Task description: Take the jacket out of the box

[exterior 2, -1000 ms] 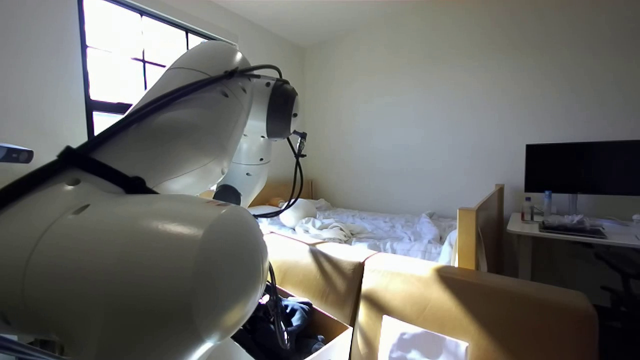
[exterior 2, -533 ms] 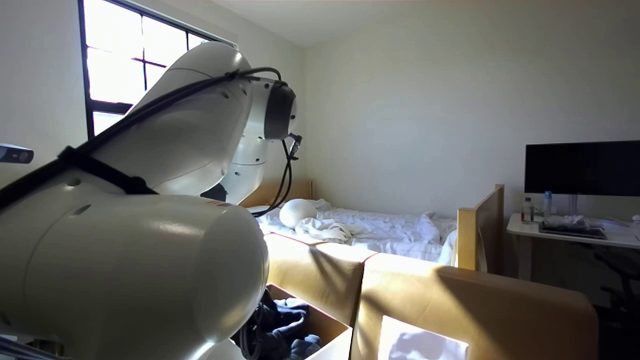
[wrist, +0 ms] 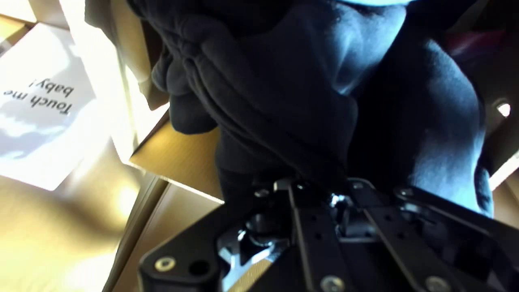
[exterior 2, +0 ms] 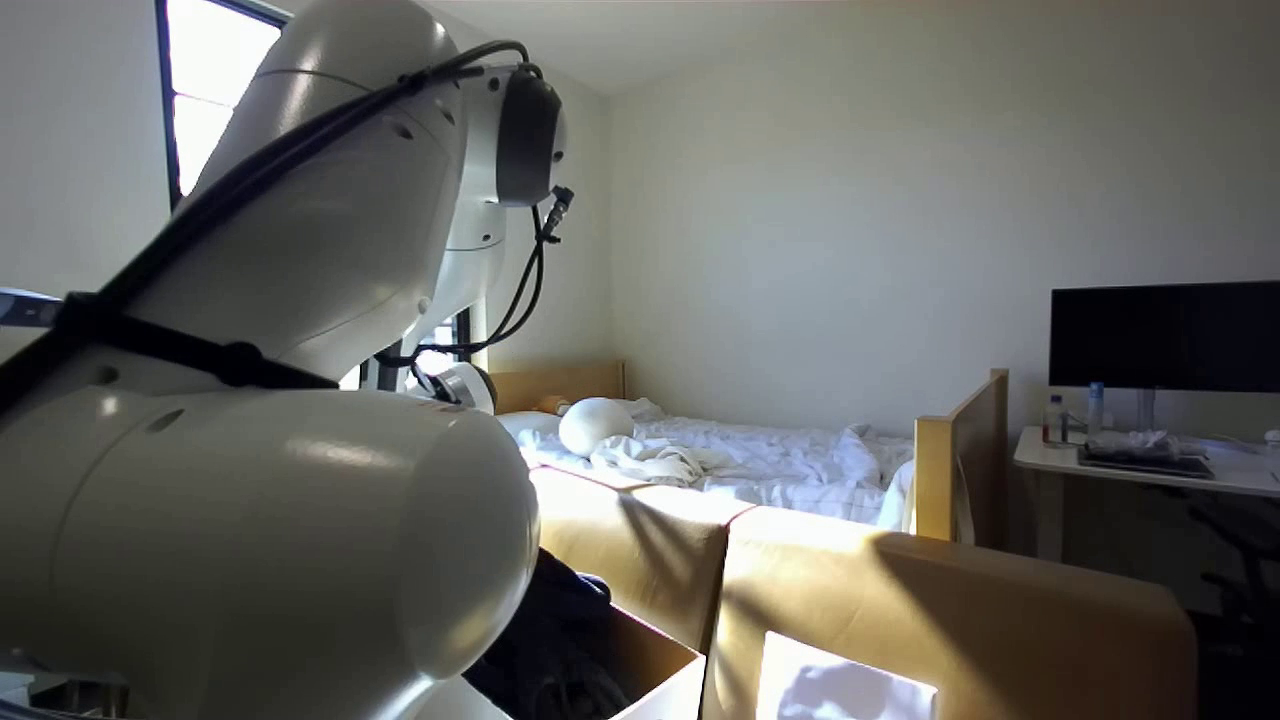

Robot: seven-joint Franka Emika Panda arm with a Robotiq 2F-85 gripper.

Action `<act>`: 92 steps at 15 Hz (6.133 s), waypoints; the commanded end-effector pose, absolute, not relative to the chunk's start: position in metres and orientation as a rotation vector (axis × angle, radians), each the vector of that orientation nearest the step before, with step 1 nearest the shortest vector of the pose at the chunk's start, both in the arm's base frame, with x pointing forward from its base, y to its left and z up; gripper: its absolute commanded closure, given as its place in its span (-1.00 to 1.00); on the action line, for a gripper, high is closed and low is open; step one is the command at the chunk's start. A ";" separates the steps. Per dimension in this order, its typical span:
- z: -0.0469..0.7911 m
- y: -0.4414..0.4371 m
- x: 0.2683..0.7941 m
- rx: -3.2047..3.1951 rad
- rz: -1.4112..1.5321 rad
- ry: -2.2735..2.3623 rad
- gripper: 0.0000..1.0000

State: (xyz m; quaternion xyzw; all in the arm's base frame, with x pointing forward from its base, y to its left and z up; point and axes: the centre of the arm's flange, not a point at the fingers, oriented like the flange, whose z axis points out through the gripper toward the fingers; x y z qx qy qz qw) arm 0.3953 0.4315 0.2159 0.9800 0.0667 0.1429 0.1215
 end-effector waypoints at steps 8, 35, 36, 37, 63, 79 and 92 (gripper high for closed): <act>0.449 0.421 0.428 2.725 0.295 0.591 0.93; 0.843 -0.078 0.395 2.564 0.341 -0.722 0.95; 0.829 -0.107 0.394 2.539 0.363 -0.763 0.95; 0.808 -0.130 0.398 2.521 0.385 -0.797 0.95; 0.295 -0.190 0.365 2.532 0.093 -1.207 0.95; 0.280 -0.119 0.473 2.738 0.200 -1.031 -0.08; 0.532 -0.007 0.438 3.081 -0.264 -0.215 -1.00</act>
